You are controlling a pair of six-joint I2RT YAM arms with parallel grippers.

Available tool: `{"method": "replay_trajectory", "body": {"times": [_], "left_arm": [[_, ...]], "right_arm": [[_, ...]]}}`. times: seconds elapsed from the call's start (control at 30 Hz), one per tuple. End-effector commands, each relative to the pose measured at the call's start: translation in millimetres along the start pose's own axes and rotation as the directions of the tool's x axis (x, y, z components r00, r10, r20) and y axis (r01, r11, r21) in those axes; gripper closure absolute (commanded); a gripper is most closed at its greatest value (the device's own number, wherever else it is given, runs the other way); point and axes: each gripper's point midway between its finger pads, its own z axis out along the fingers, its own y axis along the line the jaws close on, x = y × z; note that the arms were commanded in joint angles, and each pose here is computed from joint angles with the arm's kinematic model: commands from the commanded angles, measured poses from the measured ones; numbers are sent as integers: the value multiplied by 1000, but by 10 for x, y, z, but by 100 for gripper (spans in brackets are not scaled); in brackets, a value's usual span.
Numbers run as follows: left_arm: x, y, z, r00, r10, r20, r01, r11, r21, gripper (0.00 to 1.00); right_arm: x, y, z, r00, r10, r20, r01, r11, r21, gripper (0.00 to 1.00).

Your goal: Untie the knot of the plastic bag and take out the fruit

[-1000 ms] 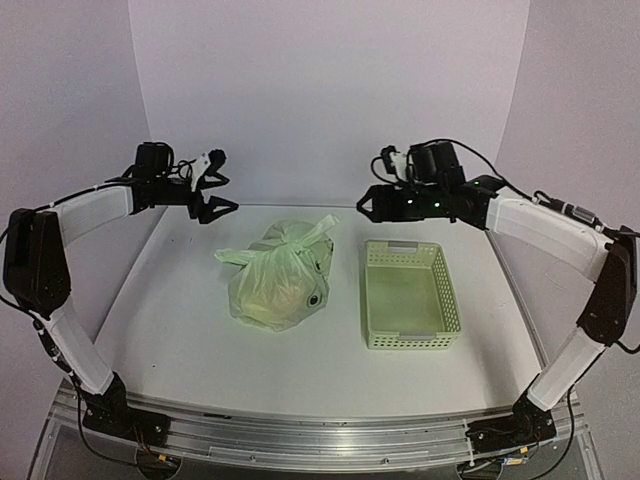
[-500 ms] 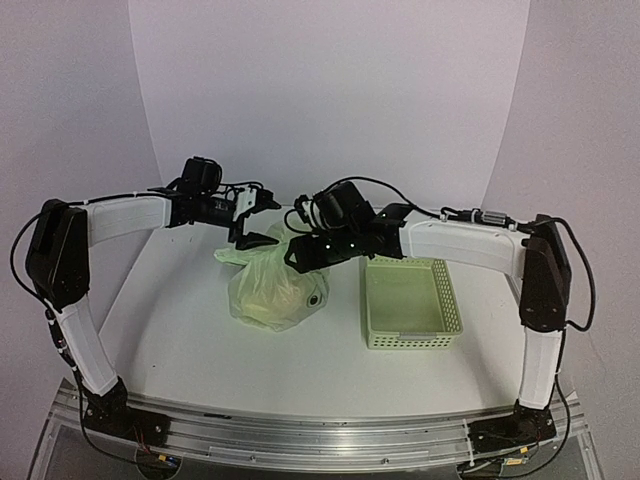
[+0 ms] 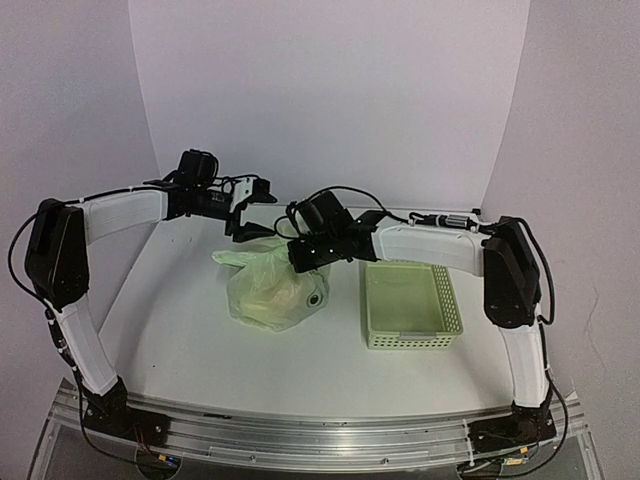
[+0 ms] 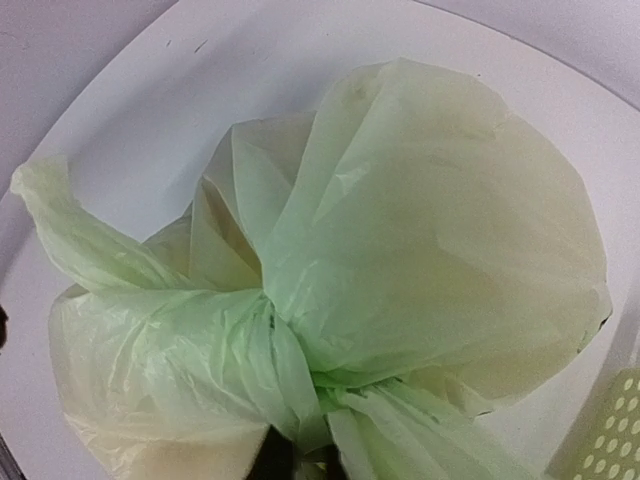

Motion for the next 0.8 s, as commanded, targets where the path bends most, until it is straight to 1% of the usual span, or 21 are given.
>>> {"method": "replay_trajectory", "body": {"times": [0.0, 0.07, 0.1, 0.17, 0.2, 0.27, 0.33, 0.47, 0.57, 0.67, 0.77], "left_arm": [[-48, 101, -136, 1000, 21, -17, -21, 1000, -9, 20], [-6, 101, -189, 998, 44, -35, -45, 999, -5, 20], [13, 83, -211, 997, 61, -44, -60, 998, 3, 20], [46, 45, -262, 992, 112, -62, -111, 994, 22, 21], [51, 27, -287, 986, 150, -68, -148, 989, 33, 22], [60, -54, -319, 976, 206, -77, -201, 977, 69, 22], [45, -179, -344, 954, 292, -65, -283, 952, 113, 22], [-34, -386, -283, 928, 373, -24, -365, 917, 161, 23], [-94, -409, -199, 915, 403, 2, -398, 903, 160, 24], [-44, -419, -150, 904, 426, 0, -421, 894, 155, 29], [79, -599, -169, 899, 438, -8, -427, 878, 216, 34]], "right_arm": [[-215, 235, -150, 987, -153, 54, 159, 980, -122, 100], [-172, 350, -261, 967, -248, 62, 255, 946, -200, 100], [-131, 386, -313, 948, -310, 73, 319, 919, -232, 100], [-75, 499, -489, 910, -400, 111, 414, 853, -318, 100], [-48, 586, -610, 885, -443, 144, 463, 806, -368, 100], [45, 661, -729, 836, -515, 190, 544, 729, -414, 100], [58, 688, -806, 800, -554, 229, 594, 680, -429, 100], [-51, 713, -764, 792, -548, 270, 606, 650, -459, 100], [-126, 743, -663, 782, -547, 298, 619, 628, -472, 100], [-227, 696, -558, 795, -523, 307, 604, 643, -470, 100], [-326, 626, -513, 817, -475, 328, 577, 668, -469, 100]]}}
